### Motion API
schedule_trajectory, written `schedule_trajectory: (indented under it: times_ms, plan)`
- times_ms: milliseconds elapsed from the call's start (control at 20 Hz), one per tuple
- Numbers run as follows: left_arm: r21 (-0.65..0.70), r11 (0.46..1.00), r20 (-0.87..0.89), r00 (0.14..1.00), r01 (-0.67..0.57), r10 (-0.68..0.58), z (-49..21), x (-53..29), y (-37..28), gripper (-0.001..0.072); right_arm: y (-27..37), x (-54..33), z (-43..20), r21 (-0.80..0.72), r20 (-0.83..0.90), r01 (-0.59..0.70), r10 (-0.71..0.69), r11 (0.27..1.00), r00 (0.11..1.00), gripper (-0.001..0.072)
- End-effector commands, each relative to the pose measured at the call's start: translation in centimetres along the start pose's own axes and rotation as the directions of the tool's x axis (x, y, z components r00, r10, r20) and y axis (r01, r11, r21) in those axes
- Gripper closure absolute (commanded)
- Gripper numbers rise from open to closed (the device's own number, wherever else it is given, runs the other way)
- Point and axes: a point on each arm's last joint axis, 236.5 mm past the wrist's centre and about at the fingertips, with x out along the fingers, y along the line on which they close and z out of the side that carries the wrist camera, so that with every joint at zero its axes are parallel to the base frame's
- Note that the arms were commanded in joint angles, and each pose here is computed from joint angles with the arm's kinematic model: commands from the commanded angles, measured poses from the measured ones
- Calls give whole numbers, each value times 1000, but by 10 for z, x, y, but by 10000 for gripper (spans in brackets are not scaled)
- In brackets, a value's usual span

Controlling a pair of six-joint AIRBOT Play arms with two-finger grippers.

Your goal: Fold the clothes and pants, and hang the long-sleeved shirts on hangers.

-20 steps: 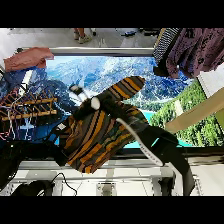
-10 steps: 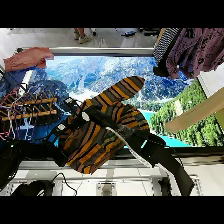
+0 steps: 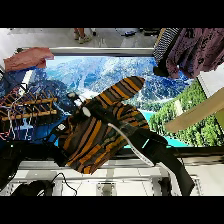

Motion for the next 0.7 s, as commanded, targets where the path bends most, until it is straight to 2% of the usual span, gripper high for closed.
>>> schedule_trajectory:
  times_ms: [0, 150, 250, 400, 500, 550, 600, 650]
  plan:
    - [2, 1000, -4, 1000, -7, 7, -1, 0, 2, 683, -30, -51, 22, -10, 41, 27, -26, 1000, 999, 691]
    - [16, 997, -3, 998, -70, 70, -1, -1, 17, 684, -66, -106, 20, -26, 20, 58, -57, 998, 998, 691]
    - [-7, 991, 59, 990, -132, 132, 14, -3, 31, 684, -87, -147, 22, -11, 36, 81, -80, 997, 996, 691]
    - [-33, 972, 251, 939, -233, 234, 59, -15, 55, 684, -101, -215, 19, -6, 57, 102, -101, 995, 993, 691]
    - [-82, 970, 389, 889, -227, 241, 92, -27, 57, 683, -95, -250, 16, -12, 76, 106, -104, 994, 992, 691]
    - [-87, 979, 436, 876, -187, 206, 103, -30, 49, 651, -90, -260, 13, -24, 77, 104, -102, 994, 992, 691]
    - [-84, 990, 477, 867, -117, 143, 113, -33, 34, 491, -83, -266, 6, -34, 67, 93, -91, 995, 994, 691]
    - [-89, 995, 509, 856, -52, 90, 121, -38, 20, 287, -79, -269, 0, -35, 56, 84, -82, 996, 995, 691]
